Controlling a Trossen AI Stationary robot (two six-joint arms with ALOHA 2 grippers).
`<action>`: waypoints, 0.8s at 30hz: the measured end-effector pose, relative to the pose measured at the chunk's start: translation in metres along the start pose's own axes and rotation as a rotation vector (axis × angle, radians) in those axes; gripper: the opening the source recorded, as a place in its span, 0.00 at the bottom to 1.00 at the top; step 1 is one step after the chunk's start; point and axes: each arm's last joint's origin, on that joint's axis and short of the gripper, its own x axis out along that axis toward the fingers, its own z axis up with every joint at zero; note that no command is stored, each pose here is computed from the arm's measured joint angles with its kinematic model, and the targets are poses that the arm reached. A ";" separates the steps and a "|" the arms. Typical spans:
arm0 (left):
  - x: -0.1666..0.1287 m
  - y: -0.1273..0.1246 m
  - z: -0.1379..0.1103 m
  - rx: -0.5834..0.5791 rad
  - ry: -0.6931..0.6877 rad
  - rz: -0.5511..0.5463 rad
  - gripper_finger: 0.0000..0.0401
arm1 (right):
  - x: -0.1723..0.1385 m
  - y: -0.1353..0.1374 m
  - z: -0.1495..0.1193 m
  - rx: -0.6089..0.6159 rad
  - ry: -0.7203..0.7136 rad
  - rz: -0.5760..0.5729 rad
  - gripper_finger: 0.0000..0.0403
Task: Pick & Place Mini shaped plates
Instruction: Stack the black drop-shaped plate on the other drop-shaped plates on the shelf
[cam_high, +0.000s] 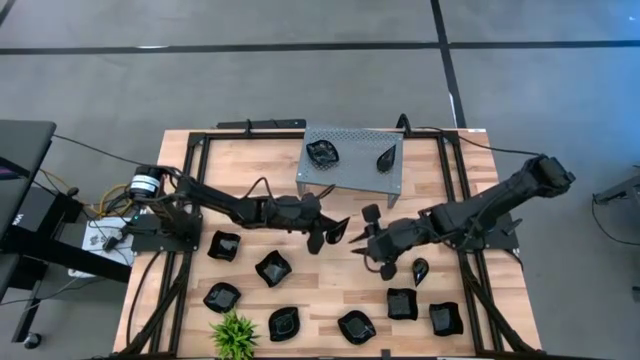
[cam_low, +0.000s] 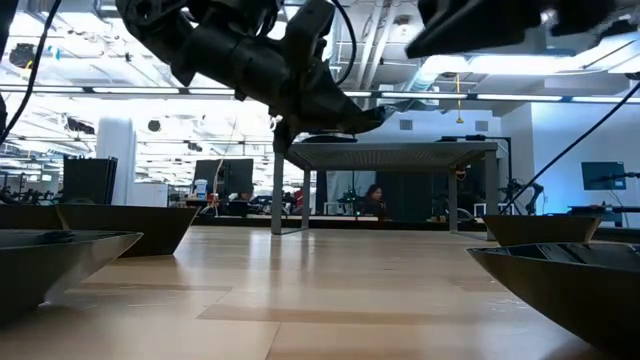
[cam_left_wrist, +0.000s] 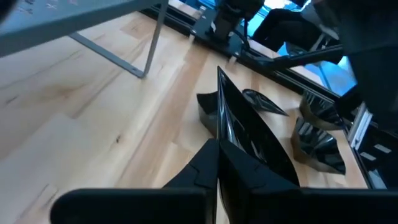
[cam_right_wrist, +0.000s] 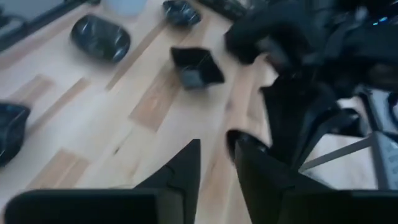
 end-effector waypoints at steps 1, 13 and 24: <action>0.000 0.001 0.001 -0.001 -0.003 0.002 0.03 | 0.000 -0.002 0.001 -0.001 -0.009 -0.006 0.28; 0.000 0.008 0.008 -0.062 -0.035 0.014 0.03 | 0.040 0.002 -0.004 -0.259 0.020 -0.048 0.47; 0.000 0.009 0.008 -0.103 -0.036 0.016 0.03 | 0.060 0.001 0.002 -0.346 0.234 -0.082 0.38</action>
